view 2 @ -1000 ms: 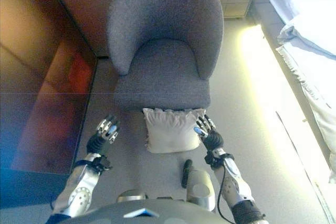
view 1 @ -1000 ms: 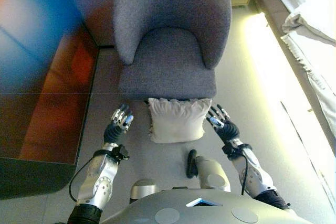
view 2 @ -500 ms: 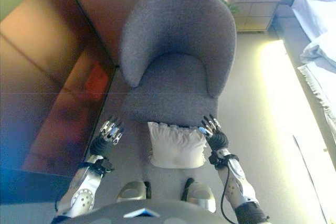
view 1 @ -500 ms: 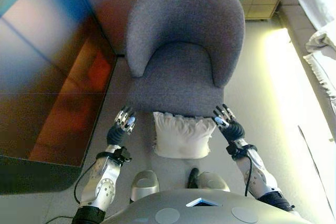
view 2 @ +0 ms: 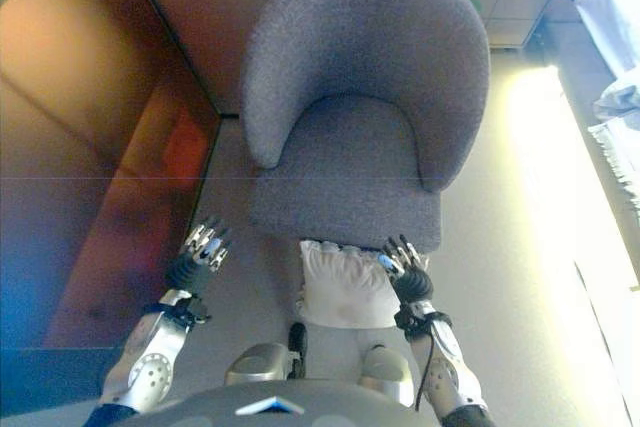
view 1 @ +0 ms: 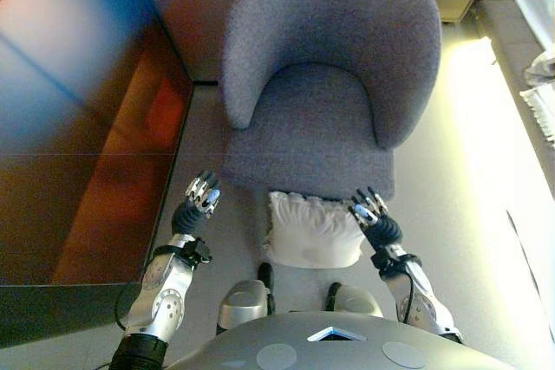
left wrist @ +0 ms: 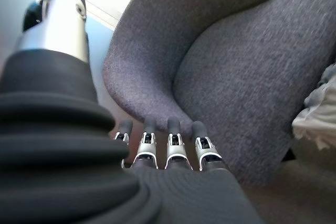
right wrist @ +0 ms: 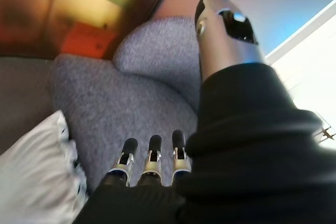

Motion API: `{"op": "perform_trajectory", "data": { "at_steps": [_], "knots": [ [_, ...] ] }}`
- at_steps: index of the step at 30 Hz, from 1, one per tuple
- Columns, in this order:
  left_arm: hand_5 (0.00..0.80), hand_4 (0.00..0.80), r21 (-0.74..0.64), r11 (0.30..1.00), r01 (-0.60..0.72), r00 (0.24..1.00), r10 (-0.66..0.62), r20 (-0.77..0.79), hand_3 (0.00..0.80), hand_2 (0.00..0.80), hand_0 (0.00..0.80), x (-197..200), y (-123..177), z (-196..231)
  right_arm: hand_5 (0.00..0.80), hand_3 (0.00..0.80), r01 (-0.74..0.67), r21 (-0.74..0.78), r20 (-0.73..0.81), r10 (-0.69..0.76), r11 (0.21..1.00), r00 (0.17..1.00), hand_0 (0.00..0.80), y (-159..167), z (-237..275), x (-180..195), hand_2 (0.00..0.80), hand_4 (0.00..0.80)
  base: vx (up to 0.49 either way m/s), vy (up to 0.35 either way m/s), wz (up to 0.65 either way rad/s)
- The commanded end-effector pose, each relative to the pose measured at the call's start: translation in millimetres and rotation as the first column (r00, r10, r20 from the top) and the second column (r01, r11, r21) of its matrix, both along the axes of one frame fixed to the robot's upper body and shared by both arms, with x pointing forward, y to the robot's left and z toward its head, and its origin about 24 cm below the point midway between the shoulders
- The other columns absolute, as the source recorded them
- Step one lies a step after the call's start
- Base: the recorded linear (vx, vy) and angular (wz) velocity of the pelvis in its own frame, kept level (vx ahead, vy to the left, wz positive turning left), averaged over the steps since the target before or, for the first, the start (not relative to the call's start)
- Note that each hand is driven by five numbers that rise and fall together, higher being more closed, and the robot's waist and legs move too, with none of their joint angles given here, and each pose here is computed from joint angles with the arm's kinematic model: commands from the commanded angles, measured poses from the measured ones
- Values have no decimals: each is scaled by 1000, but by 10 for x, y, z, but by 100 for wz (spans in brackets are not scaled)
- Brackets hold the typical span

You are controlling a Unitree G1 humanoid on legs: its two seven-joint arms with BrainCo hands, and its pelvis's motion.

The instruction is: Pick up the cushion and take it to the sofa

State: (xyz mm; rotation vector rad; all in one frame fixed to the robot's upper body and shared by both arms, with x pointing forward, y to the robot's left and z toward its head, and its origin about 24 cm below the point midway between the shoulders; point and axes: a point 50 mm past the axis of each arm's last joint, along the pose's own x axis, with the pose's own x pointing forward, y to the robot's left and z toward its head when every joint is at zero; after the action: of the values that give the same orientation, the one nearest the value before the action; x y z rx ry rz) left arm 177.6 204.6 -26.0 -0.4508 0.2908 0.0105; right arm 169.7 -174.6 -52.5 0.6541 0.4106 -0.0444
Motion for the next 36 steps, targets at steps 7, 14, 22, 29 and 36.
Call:
{"op": "perform_trajectory", "data": {
  "at_steps": [7, 14, 22, 29, 36],
  "knots": [
    [0, 0, 106, 994, 23, 997, -30, 71, 0, 0, 0, 11, 134, 188, 0, 0, 83, 14, 116, -84, 996, 990, 0, 20, 203, 77, 0, 0, 128, 231, -1],
    [0, 0, 113, 993, -35, 996, 25, 89, 0, 0, 0, 120, 207, 266, 0, 0, 55, 14, 121, -56, 998, 991, 0, 60, 161, 179, 0, 0, 41, -157, -40],
    [0, 0, 162, 986, -49, 997, 40, 62, 0, 0, 0, 217, 261, 246, 0, 0, 11, -35, 117, -7, 999, 993, 0, 110, 211, 374, 0, 0, 105, -309, 5],
    [0, 0, 130, 986, -105, 994, 103, 19, 0, 0, 0, 191, 241, 114, 0, 0, -42, -150, 97, 57, 988, 994, 0, 17, 241, 423, 0, 0, 118, -154, 25],
    [0, 0, 144, 988, -62, 998, 62, 5, 0, 0, 0, 275, 146, 40, 0, 0, -43, -243, 89, 66, 969, 994, 0, -102, 210, 383, 0, 0, 41, -36, 19]
  ]
}}
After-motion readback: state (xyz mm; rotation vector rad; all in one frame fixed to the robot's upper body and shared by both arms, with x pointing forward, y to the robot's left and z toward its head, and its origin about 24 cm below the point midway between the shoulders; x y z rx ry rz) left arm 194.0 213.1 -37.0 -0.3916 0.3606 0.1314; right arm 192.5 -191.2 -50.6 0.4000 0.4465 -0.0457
